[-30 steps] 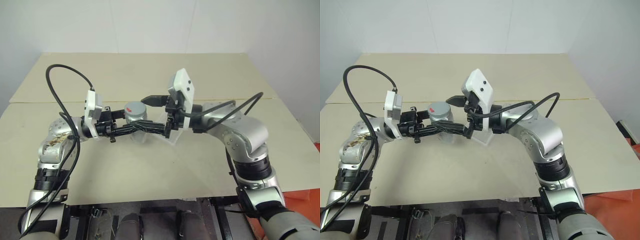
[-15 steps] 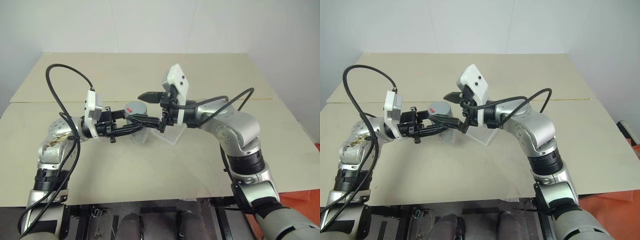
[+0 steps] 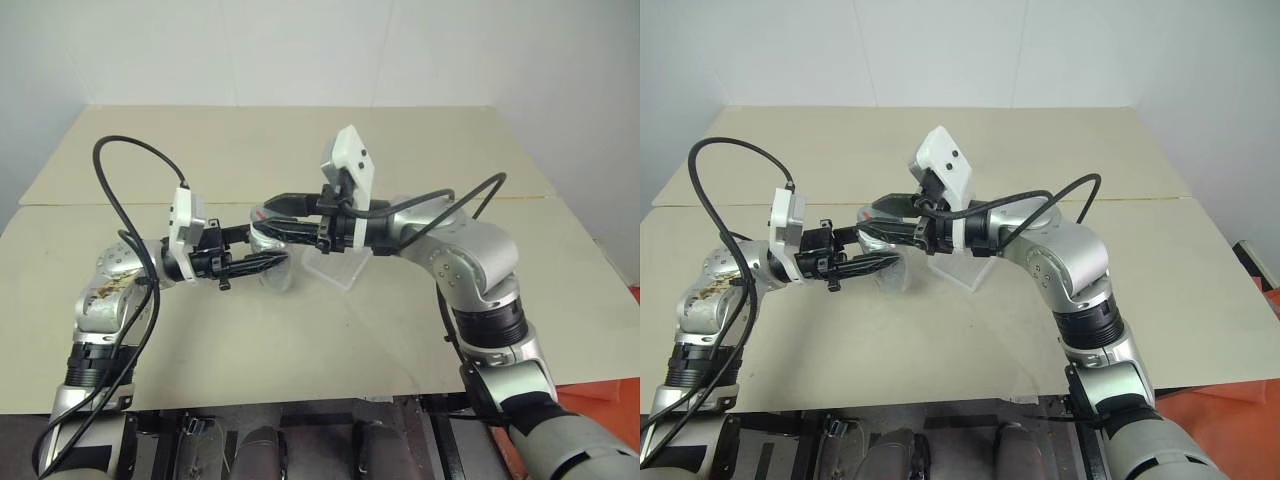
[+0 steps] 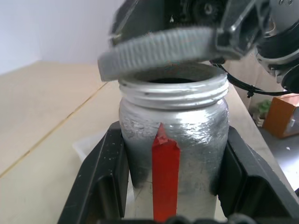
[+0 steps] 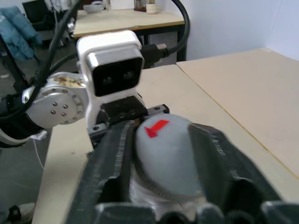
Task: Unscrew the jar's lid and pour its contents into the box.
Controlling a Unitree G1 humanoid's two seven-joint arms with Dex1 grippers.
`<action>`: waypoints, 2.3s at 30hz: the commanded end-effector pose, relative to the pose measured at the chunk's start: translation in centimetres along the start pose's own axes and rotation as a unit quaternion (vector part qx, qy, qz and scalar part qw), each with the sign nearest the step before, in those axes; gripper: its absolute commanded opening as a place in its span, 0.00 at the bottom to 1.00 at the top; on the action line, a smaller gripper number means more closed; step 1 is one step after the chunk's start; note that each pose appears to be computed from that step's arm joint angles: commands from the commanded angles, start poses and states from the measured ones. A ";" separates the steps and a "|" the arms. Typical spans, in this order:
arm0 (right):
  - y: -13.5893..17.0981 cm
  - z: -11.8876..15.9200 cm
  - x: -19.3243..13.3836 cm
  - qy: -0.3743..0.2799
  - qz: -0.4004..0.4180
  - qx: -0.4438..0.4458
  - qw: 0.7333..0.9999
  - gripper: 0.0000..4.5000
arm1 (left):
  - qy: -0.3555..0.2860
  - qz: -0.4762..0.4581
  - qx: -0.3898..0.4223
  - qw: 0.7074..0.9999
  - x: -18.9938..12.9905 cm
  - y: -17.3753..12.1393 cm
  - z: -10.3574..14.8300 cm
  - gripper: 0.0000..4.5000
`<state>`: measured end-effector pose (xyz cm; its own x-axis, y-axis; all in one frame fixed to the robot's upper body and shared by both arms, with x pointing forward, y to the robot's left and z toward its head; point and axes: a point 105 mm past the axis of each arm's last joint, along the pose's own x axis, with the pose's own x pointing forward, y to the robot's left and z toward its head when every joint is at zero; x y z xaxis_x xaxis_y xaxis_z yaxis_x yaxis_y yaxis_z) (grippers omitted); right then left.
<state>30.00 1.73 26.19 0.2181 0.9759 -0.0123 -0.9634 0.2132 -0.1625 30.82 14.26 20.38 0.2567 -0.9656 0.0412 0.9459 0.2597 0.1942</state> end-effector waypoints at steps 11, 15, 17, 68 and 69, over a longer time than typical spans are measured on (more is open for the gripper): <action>0.5 0.5 0.2 -0.004 0.013 -0.005 1.000 0.38 | -0.013 0.000 0.041 0.999 -0.1 0.1 1.8 0.46; 0.5 0.4 0.1 0.000 0.013 -0.007 1.000 0.38 | -0.016 0.012 0.045 0.999 0.1 0.5 1.9 0.46; 0.5 0.3 0.2 0.006 0.013 -0.011 1.000 0.38 | -0.017 0.015 0.046 0.999 0.1 0.7 1.9 0.46; -11.8 -6.5 -15.0 0.100 -0.446 0.047 0.888 0.04 | -0.012 0.018 0.030 0.999 -0.6 -0.3 1.5 0.46; -11.9 -7.1 -15.5 0.109 -0.454 0.054 0.883 0.04 | -0.012 0.018 0.030 0.999 -0.6 -0.3 1.5 0.46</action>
<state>39.16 -14.85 21.07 0.8977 0.4232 -0.1228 -0.4363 0.8926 -0.1132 30.32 14.57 20.67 0.2904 -0.9554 0.0526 0.9307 0.2948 0.2165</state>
